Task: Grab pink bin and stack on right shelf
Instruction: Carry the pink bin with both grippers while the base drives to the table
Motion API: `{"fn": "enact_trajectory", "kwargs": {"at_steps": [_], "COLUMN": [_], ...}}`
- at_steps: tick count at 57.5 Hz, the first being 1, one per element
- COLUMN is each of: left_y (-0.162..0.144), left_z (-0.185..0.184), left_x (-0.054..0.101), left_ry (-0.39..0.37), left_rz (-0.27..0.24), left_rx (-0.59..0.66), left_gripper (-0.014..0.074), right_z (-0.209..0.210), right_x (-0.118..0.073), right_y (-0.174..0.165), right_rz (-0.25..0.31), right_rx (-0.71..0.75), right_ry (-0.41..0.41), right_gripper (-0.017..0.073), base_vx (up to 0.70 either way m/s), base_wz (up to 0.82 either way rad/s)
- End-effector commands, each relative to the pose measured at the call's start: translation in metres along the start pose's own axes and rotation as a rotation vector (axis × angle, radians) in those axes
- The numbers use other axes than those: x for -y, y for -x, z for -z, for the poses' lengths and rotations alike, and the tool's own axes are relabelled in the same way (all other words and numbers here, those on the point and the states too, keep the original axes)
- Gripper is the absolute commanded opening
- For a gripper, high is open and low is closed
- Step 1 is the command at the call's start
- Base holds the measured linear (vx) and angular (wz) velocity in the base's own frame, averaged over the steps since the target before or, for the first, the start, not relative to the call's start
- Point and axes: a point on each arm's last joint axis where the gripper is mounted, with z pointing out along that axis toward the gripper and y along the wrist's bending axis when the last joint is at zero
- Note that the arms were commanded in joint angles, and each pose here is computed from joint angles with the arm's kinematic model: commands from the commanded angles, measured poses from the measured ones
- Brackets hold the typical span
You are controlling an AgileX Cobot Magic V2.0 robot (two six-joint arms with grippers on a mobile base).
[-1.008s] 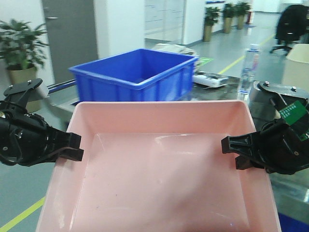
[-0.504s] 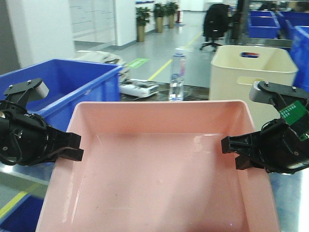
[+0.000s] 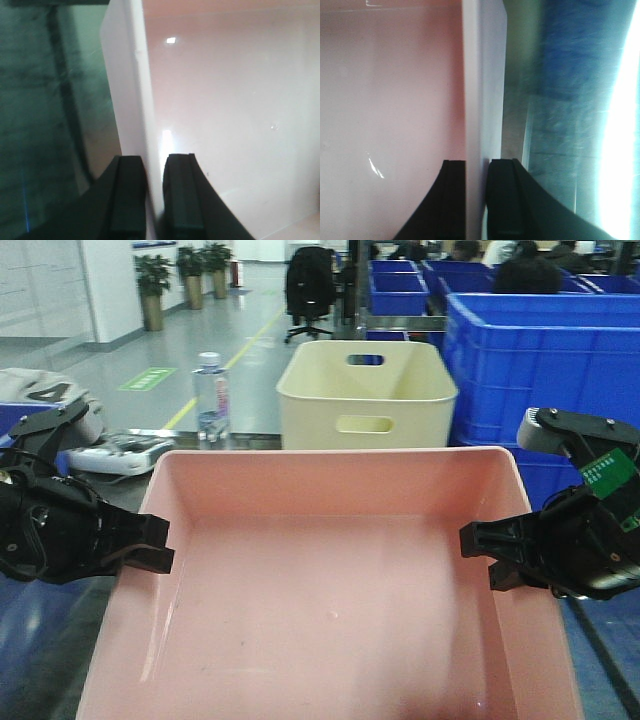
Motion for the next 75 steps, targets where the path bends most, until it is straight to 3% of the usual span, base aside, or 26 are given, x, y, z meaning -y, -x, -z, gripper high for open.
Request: {"fn": "enact_trajectory", "kwargs": {"at_steps": [1,75], "left_y": [0.0099,0.0127], "left_z": [0.0204,0.0196], "left_x": [0.0101,0.0092], "left_ry": [-0.027,-0.021], "left_rz": [-0.015,-0.015], "left_rx": [0.113,0.140], "left_gripper": [-0.0001,-0.0001], "right_z": [0.0248,0.0250], "right_x": [-0.0038,-0.0038], "right_y": [0.0133,0.0142], "right_rz": [-0.004,-0.002], "right_rx": [0.153,0.164], "right_ry": [0.054,0.054], "right_gripper": [-0.0009,-0.0009], "base_vx": [0.17,0.04], "base_wz": [-0.40,-0.07]}}
